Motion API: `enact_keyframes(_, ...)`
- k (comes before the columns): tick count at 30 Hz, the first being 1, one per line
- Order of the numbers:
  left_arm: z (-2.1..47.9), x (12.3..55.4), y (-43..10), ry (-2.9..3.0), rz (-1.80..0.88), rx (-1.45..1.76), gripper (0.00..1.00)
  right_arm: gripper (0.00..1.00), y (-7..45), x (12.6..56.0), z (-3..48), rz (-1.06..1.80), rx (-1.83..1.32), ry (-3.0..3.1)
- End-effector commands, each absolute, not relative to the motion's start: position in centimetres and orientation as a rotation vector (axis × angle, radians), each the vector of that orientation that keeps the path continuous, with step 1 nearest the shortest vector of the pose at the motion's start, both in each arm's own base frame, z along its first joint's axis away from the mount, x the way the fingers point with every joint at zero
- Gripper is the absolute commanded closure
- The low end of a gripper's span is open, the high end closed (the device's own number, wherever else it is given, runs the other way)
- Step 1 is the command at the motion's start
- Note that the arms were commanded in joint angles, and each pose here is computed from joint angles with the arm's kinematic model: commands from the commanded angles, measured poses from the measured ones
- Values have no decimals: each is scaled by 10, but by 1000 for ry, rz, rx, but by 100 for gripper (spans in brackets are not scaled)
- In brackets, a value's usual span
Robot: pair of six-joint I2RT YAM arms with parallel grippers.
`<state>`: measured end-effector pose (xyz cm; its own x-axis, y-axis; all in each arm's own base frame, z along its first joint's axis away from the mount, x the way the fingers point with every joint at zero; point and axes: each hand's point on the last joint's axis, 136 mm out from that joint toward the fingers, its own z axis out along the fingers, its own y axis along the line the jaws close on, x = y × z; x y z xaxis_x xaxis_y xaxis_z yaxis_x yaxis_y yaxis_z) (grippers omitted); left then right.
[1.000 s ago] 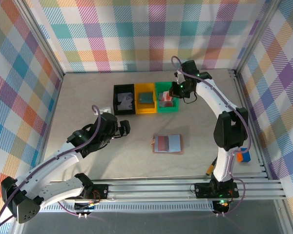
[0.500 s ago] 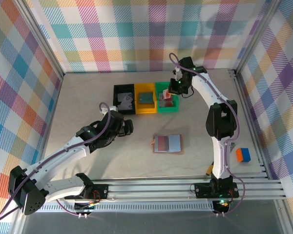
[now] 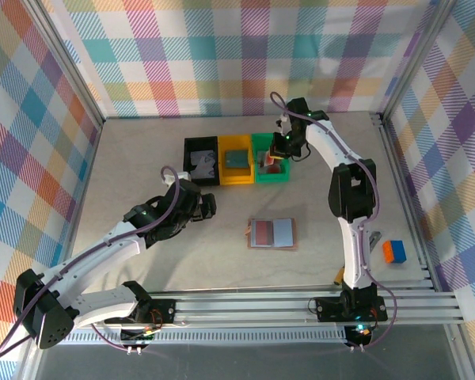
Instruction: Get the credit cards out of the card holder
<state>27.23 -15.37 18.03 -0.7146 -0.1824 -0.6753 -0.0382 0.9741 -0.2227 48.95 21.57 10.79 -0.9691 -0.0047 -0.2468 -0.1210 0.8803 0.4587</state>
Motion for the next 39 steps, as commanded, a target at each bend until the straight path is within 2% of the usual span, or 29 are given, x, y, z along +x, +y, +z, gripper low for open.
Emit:
enact_keyframes(1,182,280,-151,2337,-217,-163,0,100,231,498,114,770,-164,2766)
enact_keyframes(23,165,277,-148,2367,-201,-188,0,100,237,504,88,735,-193,2819)
enact_keyframes(39,160,275,-150,2389,-208,-191,0,76,233,507,110,700,-202,2778)
